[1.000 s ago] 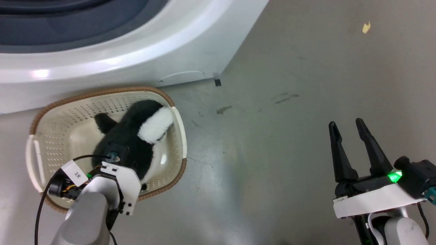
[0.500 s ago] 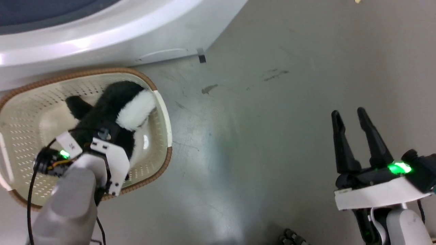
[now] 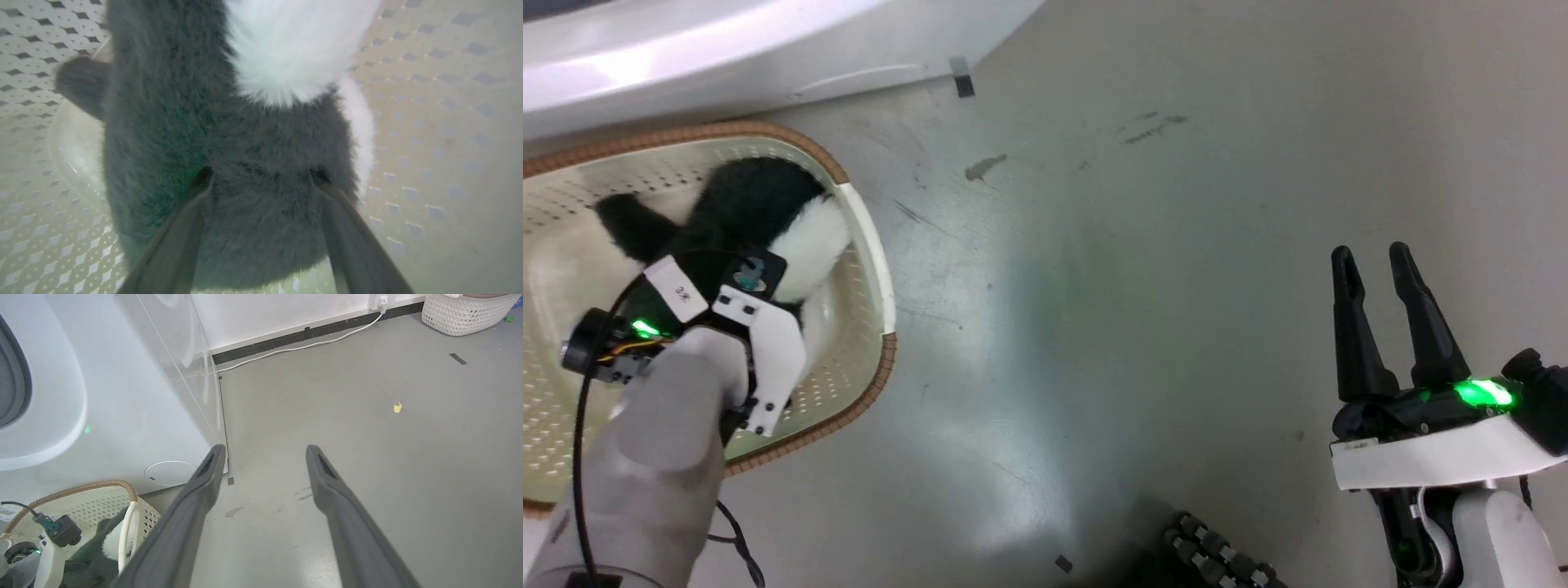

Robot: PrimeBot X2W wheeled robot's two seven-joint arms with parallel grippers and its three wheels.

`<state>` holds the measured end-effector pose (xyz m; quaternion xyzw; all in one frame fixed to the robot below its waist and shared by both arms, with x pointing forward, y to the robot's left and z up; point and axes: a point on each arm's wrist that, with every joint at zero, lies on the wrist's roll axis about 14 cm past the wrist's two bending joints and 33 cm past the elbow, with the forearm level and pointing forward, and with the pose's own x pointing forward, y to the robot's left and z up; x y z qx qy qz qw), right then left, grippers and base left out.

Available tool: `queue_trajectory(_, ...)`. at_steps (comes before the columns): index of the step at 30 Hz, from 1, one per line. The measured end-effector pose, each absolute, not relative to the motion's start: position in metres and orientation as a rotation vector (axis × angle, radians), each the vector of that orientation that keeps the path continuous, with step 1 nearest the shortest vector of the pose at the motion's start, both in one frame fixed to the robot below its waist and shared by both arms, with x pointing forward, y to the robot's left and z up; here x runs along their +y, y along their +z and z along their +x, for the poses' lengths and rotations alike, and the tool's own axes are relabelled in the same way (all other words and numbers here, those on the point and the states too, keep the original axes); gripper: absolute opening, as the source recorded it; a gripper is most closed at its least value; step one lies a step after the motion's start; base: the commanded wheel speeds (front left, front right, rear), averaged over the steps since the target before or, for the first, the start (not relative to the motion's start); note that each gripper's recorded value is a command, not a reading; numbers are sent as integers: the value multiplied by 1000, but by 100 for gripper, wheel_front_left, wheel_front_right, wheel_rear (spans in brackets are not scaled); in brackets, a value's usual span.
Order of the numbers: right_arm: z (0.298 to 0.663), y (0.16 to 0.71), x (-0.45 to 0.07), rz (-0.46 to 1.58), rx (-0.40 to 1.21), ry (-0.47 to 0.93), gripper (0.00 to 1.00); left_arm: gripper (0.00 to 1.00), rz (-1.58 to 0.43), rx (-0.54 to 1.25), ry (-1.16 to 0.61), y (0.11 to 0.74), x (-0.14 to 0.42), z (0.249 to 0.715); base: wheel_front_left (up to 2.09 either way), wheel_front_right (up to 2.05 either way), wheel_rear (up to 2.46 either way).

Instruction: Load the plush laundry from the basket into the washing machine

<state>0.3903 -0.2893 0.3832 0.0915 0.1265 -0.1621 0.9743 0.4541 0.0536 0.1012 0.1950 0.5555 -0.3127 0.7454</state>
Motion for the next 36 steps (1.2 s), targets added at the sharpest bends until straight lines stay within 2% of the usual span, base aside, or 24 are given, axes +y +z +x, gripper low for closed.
queue_trajectory(2,389,381,-291,185,259,-335,100,100,438,1235,-691,94,55,452,0,0,0)
queue_trajectory(3,388,380,-292,185,261,-339,100,31,437,1242,-698,92,53,451,0,0,0)
queue_trajectory(4,387,379,-293,187,264,-344,100,0,436,1245,-707,89,52,449,0,0,0)
queue_trajectory(8,384,383,-299,172,258,-363,100,0,411,1250,-722,80,47,448,0,0,0)
queue_trajectory(14,381,404,-309,143,197,-379,100,0,362,1200,-691,102,43,446,0,0,0)
queue_trajectory(21,361,430,-311,121,142,-385,100,0,290,1054,-639,160,43,436,0,0,0)
queue_trajectory(26,346,450,-307,106,92,-369,100,0,264,868,-605,215,44,444,0,0,0)
queue_trajectory(36,338,495,-282,134,-58,-277,100,0,177,603,-486,308,67,432,0,0,0)
